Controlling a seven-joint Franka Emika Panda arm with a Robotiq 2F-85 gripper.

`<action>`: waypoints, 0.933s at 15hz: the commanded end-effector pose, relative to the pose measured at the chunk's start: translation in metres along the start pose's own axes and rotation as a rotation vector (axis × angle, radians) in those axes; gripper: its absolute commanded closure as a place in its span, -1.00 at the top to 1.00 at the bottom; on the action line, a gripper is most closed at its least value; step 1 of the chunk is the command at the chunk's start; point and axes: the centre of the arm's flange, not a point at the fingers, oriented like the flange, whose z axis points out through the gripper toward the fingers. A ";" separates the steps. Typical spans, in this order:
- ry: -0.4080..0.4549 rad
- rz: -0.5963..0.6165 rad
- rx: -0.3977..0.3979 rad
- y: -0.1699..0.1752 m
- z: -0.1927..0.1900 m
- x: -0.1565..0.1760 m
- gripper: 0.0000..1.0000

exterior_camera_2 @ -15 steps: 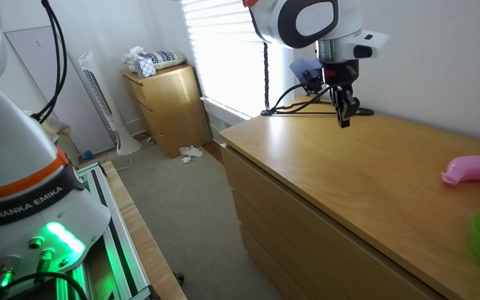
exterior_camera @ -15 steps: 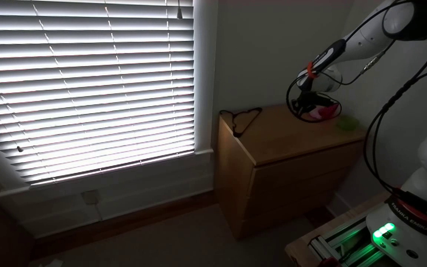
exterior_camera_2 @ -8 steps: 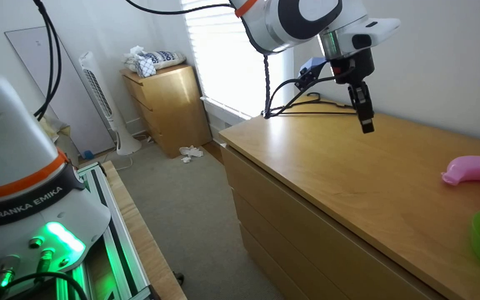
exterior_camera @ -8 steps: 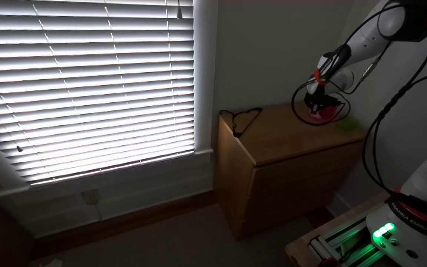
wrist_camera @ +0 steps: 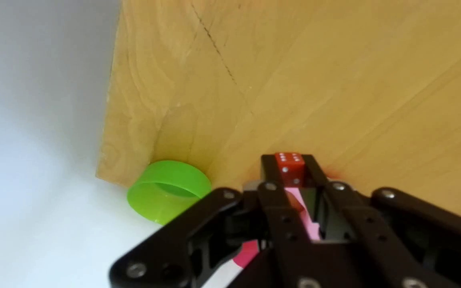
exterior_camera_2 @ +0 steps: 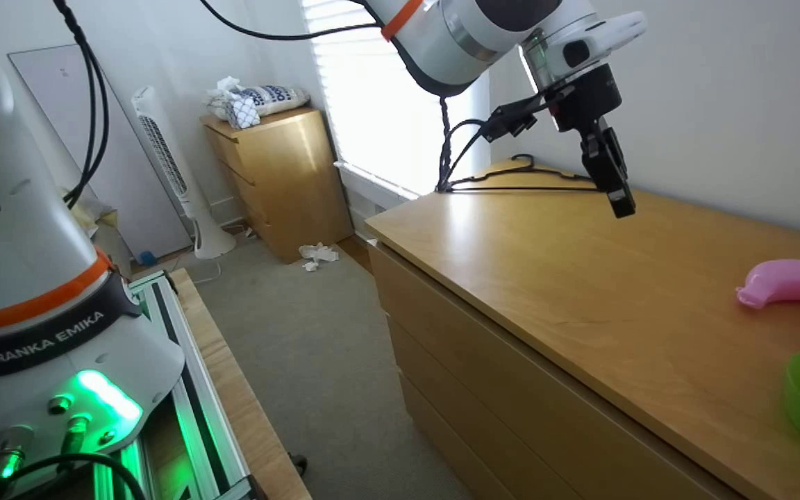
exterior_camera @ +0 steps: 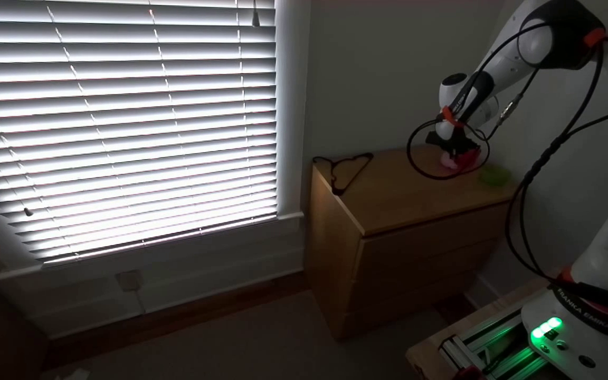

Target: Move the orange object to the right side of the countertop.

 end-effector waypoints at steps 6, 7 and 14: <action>0.097 0.127 -0.093 -0.005 0.053 0.023 -0.91; 0.105 0.127 -0.083 -0.006 0.054 0.030 -0.91; 0.116 0.109 -0.091 -0.017 0.061 0.048 -0.11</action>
